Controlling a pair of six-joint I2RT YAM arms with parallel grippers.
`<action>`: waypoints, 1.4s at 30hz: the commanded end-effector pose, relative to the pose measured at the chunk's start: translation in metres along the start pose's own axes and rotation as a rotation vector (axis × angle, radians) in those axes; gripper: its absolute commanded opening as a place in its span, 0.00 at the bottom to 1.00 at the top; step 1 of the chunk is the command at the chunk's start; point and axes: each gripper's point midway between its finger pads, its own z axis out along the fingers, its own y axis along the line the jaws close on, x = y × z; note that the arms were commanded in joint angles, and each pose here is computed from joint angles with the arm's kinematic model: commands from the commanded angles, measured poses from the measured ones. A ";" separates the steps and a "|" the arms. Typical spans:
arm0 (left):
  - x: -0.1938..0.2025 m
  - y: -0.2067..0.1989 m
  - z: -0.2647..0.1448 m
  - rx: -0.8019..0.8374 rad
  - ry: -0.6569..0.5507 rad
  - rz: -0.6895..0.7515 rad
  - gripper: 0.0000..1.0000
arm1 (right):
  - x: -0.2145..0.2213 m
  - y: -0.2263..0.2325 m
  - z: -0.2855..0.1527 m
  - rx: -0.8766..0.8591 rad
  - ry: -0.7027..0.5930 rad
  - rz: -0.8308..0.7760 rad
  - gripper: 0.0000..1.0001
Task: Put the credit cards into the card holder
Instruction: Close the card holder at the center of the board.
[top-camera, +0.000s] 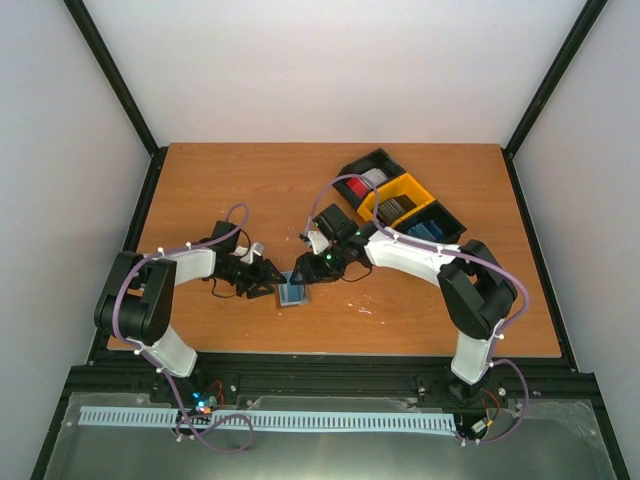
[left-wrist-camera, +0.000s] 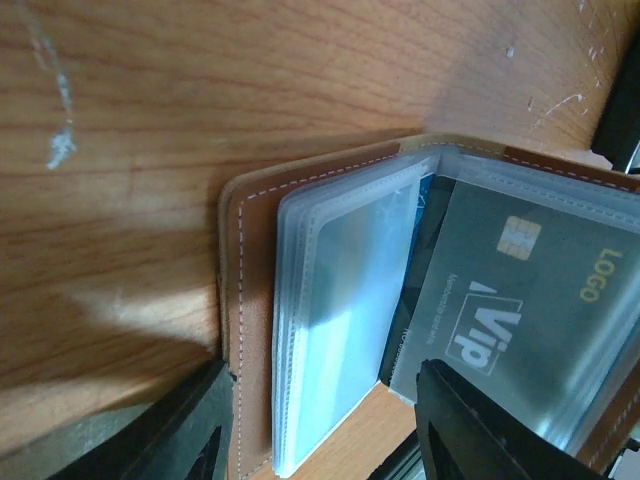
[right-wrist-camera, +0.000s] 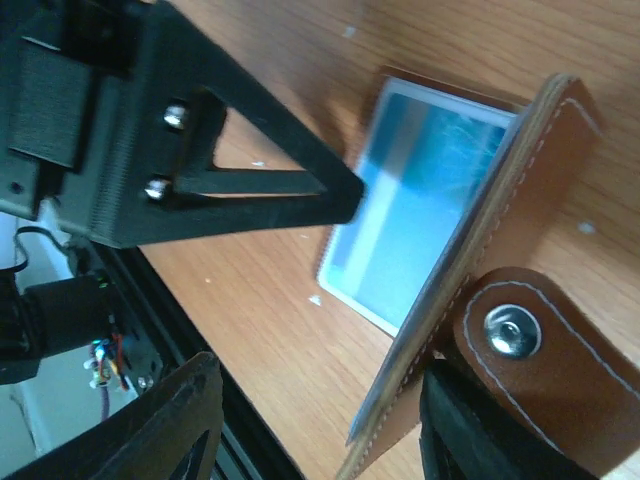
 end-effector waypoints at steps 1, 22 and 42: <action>-0.005 0.000 -0.002 -0.033 -0.019 0.018 0.52 | -0.006 0.031 0.011 -0.107 0.019 -0.100 0.55; -0.018 0.005 -0.043 -0.179 -0.262 0.012 0.49 | -0.017 0.046 0.014 -0.146 -0.061 -0.180 0.61; -0.007 0.009 -0.031 -0.157 -0.181 0.036 0.50 | 0.031 -0.121 -0.036 0.486 -0.187 0.264 0.45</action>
